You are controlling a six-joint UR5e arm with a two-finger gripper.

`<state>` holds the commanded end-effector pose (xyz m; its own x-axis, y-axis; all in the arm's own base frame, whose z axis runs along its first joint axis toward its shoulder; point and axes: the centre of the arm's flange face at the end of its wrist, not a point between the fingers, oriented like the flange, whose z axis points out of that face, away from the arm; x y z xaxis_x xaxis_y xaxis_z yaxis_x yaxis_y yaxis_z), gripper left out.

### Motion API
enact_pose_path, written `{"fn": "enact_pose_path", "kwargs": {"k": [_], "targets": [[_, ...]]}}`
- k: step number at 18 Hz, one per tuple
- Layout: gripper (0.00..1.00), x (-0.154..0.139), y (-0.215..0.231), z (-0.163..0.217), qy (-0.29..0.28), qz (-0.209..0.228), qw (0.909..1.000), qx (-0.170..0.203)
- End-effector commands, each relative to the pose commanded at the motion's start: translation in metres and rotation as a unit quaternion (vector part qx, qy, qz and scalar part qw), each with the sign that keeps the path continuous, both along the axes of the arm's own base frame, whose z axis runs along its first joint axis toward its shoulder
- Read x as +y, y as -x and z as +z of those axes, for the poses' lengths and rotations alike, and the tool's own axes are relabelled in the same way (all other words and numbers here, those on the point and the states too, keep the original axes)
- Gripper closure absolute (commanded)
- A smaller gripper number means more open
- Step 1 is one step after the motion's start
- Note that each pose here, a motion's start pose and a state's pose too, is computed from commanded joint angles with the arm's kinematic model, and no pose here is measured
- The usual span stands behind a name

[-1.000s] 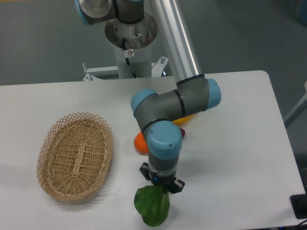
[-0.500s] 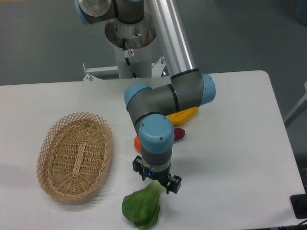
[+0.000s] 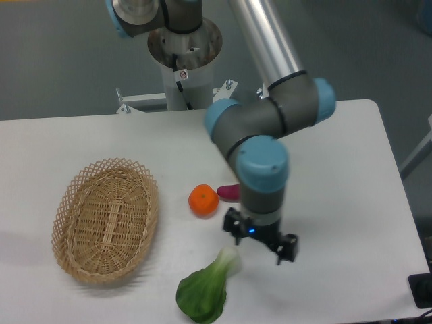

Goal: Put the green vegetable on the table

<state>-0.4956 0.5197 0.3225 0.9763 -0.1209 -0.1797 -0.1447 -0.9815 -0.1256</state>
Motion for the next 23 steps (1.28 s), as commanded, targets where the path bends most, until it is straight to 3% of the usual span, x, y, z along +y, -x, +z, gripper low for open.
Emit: {"fn": "enact_pose_path", "kwargs": {"k": [3,6,11,16,23], "targets": [[0.0,-0.036,0.043,0.007,0.007,-0.02,0.9996,0.017],[0.0,-0.071,0.074,0.011,0.015,-0.011,0.9998,0.011],[0.0,-0.117,0.109,0.006,0.049,-0.043,0.9978,0.01],[0.0,-0.139,0.131,0.006,0.057,-0.056,0.9967,0.017],[0.0,-0.139,0.13,0.002,0.058,-0.055,0.9967,0.013]]}}
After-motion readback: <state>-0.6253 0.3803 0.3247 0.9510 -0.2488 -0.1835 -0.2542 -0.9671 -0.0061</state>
